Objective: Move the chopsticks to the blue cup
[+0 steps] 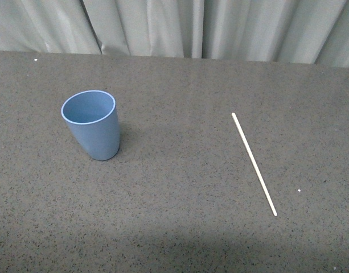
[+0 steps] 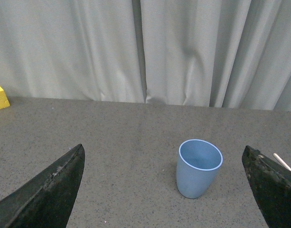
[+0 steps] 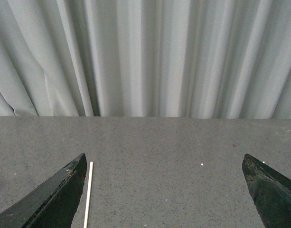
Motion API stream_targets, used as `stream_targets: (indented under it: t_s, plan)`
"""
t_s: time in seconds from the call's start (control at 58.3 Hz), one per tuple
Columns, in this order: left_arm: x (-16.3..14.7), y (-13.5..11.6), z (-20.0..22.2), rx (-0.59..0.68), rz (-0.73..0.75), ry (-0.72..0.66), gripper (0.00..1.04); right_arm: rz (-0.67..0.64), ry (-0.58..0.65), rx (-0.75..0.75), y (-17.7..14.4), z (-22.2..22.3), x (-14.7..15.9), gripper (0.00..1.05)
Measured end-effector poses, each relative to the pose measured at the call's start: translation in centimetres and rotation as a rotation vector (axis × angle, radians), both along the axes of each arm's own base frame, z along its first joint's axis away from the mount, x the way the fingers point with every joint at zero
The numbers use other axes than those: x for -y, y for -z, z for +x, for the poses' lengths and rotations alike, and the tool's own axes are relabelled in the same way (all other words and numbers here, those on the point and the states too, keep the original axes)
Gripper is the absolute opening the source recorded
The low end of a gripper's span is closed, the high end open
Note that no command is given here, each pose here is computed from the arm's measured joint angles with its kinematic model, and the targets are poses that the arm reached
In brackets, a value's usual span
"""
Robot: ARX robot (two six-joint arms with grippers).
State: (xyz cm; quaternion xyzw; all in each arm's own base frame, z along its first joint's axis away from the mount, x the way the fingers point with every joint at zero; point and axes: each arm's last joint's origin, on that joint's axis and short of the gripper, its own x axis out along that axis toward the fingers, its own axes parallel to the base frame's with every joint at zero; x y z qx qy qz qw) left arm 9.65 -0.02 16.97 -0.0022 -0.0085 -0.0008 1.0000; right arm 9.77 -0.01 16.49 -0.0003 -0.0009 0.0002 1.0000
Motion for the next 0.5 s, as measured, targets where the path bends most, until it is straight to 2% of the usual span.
stream_targets:
  t_s: [0.497]
  plan:
    - [0.0, 0.0, 0.0, 0.0, 0.0, 0.0, 0.98, 0.0, 0.0, 0.0, 0.0, 0.0, 0.0, 0.95]
